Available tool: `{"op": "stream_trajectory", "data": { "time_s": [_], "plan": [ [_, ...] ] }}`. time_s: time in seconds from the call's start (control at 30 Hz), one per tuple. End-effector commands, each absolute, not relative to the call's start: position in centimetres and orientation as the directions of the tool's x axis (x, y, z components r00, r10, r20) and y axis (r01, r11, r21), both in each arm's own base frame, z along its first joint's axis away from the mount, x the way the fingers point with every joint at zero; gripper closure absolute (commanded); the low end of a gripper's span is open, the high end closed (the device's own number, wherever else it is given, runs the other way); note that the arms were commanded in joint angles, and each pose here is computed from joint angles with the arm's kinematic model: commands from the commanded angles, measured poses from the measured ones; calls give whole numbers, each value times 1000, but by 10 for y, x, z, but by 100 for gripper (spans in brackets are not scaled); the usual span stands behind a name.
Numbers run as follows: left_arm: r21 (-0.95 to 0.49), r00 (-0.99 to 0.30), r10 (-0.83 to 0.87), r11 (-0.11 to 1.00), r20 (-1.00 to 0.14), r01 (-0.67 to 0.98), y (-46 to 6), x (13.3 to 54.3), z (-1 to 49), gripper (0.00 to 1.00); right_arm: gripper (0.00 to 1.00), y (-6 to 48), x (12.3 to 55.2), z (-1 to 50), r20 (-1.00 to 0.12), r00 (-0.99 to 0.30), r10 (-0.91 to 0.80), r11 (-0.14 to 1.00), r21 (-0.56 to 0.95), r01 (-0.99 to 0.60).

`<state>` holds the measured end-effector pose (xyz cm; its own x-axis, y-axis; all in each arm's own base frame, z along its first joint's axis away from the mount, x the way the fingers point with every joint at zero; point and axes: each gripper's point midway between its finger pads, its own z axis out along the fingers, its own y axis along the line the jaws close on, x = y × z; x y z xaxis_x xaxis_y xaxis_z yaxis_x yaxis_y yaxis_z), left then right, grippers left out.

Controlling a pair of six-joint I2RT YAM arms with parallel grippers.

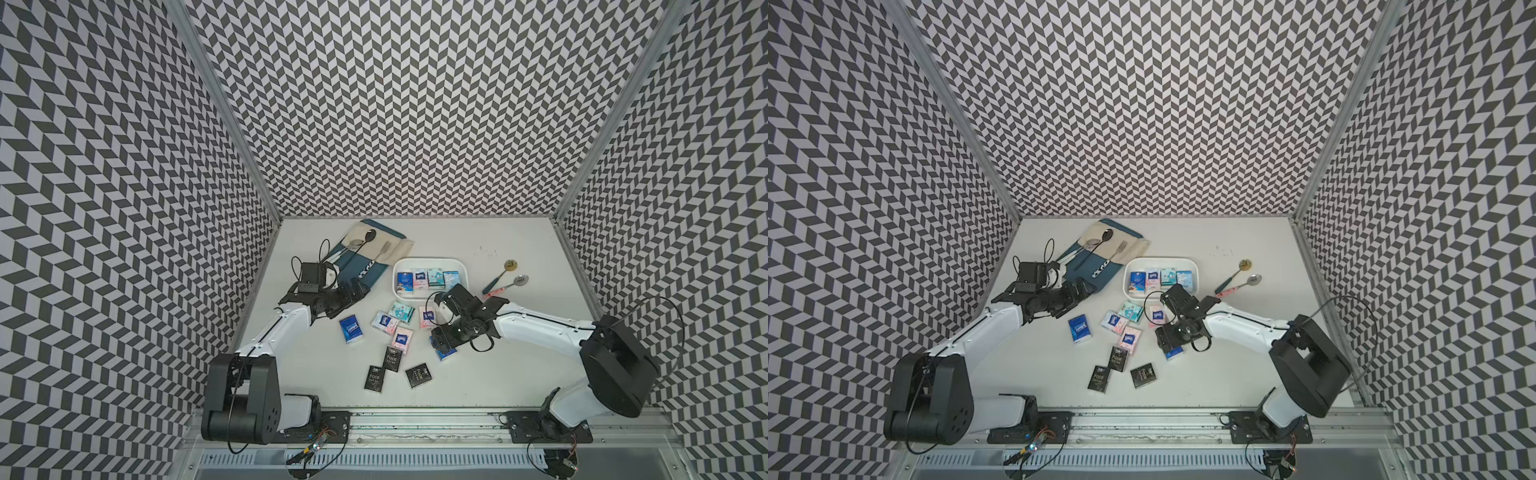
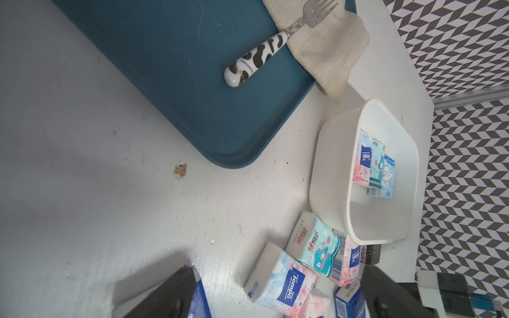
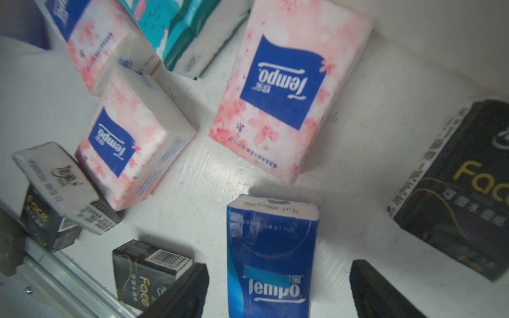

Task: Put the pocket tissues into the storage box
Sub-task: Pick up the pocket tissues from the center of the board.

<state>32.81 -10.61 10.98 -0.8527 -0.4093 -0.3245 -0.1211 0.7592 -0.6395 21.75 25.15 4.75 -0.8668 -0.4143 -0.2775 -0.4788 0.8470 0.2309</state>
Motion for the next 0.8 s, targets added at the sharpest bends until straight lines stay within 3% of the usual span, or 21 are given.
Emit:
{"op": "stream_trajectory", "data": {
  "time_s": [0.0,0.3,0.4,0.6,0.77],
  "plan": [
    [-637,-843,-402,765,-357,-95,-107,330,117,0,16,251,221,45,-281,-857,-432,862,152,-484],
    [-636,-843,-399,766,-360,-90,-107,331,118,0,17,262,207,32,-240,-855,-459,860,122,-496],
    [-636,-843,-399,766,-361,-90,-106,330,118,0,23,254,211,24,-219,-867,-447,880,64,-470],
    [-634,-842,-399,768,-364,-90,-106,330,118,0,46,250,215,26,-217,-877,-429,895,30,-446],
    [-641,-841,-402,763,-363,-88,-107,332,118,0,48,257,211,45,-235,-878,-417,890,88,-446]
  ]
}}
